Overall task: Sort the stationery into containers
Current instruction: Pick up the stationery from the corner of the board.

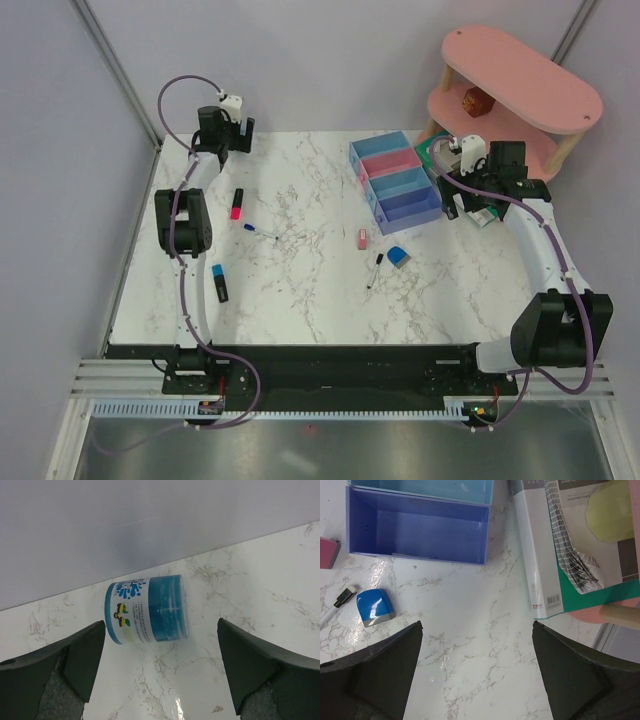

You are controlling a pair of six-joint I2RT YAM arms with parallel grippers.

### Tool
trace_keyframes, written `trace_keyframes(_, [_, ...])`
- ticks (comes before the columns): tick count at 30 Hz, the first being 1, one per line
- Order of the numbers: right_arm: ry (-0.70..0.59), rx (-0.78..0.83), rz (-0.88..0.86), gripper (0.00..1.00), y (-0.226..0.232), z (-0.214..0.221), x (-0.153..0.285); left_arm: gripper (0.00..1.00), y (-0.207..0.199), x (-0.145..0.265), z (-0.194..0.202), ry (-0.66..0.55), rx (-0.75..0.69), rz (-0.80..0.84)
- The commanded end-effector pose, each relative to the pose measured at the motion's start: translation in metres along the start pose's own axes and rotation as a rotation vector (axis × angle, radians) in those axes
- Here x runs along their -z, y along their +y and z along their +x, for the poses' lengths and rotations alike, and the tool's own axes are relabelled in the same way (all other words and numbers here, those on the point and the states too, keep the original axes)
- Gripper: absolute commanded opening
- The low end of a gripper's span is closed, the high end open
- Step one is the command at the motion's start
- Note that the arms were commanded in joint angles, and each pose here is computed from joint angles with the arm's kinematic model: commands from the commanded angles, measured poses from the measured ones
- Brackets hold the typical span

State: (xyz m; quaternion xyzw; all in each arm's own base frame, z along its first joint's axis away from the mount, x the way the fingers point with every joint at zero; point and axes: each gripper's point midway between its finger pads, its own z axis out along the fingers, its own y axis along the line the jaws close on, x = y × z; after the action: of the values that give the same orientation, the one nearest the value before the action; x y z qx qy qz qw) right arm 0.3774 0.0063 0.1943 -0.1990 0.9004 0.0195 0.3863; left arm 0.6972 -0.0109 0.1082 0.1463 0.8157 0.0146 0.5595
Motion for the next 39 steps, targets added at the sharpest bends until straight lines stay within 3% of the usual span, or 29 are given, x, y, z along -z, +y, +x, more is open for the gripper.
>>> trace_keyframes(1, [-0.026, 0.014, 0.009, 0.98, -0.004, -0.008, 0.0, 1.0, 0.034, -0.003, -0.029, -0.099, -0.006, -0.145])
trace_keyframes(13, [-0.018, 0.011, 0.02, 0.98, -0.005, -0.008, -0.001, 1.0, 0.039, -0.022, -0.008, -0.074, 0.042, -0.142])
trace_keyframes(17, [-0.016, 0.008, 0.027, 0.98, -0.008, -0.011, -0.001, 1.0, 0.041, -0.024, -0.018, -0.095, 0.048, -0.131])
trace_keyframes(39, [-0.045, -0.006, 0.034, 0.98, -0.012, -0.027, 0.007, 1.0, 0.011, -0.018, -0.009, -0.006, 0.042, -0.025])
